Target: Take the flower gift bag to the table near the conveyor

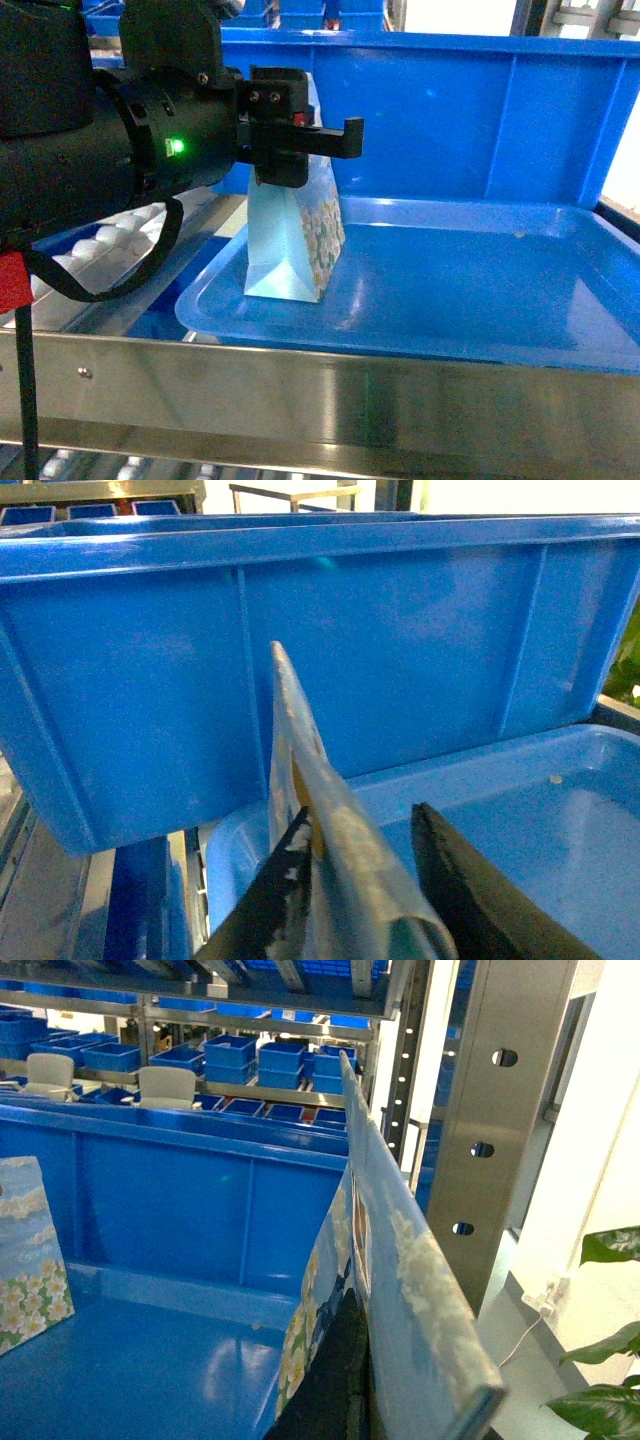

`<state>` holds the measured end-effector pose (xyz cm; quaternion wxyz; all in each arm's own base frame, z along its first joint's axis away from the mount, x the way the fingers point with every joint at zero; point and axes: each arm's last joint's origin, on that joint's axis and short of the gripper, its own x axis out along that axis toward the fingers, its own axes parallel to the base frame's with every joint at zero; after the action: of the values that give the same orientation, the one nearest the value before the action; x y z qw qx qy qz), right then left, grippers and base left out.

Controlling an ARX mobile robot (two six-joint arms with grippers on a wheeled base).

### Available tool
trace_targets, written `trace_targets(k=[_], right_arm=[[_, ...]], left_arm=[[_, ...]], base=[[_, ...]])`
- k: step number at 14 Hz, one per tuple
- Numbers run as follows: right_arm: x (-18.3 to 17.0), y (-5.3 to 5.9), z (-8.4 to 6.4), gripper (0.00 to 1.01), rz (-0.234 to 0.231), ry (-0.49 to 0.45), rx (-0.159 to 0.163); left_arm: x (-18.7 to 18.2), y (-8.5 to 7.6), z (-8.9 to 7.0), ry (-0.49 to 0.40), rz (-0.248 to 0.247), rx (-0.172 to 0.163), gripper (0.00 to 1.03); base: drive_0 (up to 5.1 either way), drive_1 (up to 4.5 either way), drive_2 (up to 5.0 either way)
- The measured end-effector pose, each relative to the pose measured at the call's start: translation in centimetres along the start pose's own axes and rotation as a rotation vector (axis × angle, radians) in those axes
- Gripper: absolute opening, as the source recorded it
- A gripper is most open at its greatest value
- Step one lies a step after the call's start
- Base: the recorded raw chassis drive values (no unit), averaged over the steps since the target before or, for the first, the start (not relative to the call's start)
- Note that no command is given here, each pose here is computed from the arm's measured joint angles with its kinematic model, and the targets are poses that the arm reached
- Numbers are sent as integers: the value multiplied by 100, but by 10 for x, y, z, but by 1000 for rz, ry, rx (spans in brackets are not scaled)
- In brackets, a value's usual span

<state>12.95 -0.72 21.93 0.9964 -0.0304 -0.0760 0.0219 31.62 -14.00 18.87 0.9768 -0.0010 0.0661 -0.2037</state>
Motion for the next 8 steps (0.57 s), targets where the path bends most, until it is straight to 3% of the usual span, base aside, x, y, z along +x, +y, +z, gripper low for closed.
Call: trace_targets(k=[2,3,6,8], right_arm=[[0,0,0,2,0,0,0],[0,0,0,2,0,0,0],[0,0,0,2,0,0,0],[0,0,0,2,0,0,0]], left_arm=[[0,-1,0,0,8,-12,8],[0,-1,0,-3,17,-17,2],[0,1,1,-29,68,-18,2],[-2,2,5,-71,142,29,2]], base=[[0,0,0],[0,0,0],[0,0,0],[0,0,0]])
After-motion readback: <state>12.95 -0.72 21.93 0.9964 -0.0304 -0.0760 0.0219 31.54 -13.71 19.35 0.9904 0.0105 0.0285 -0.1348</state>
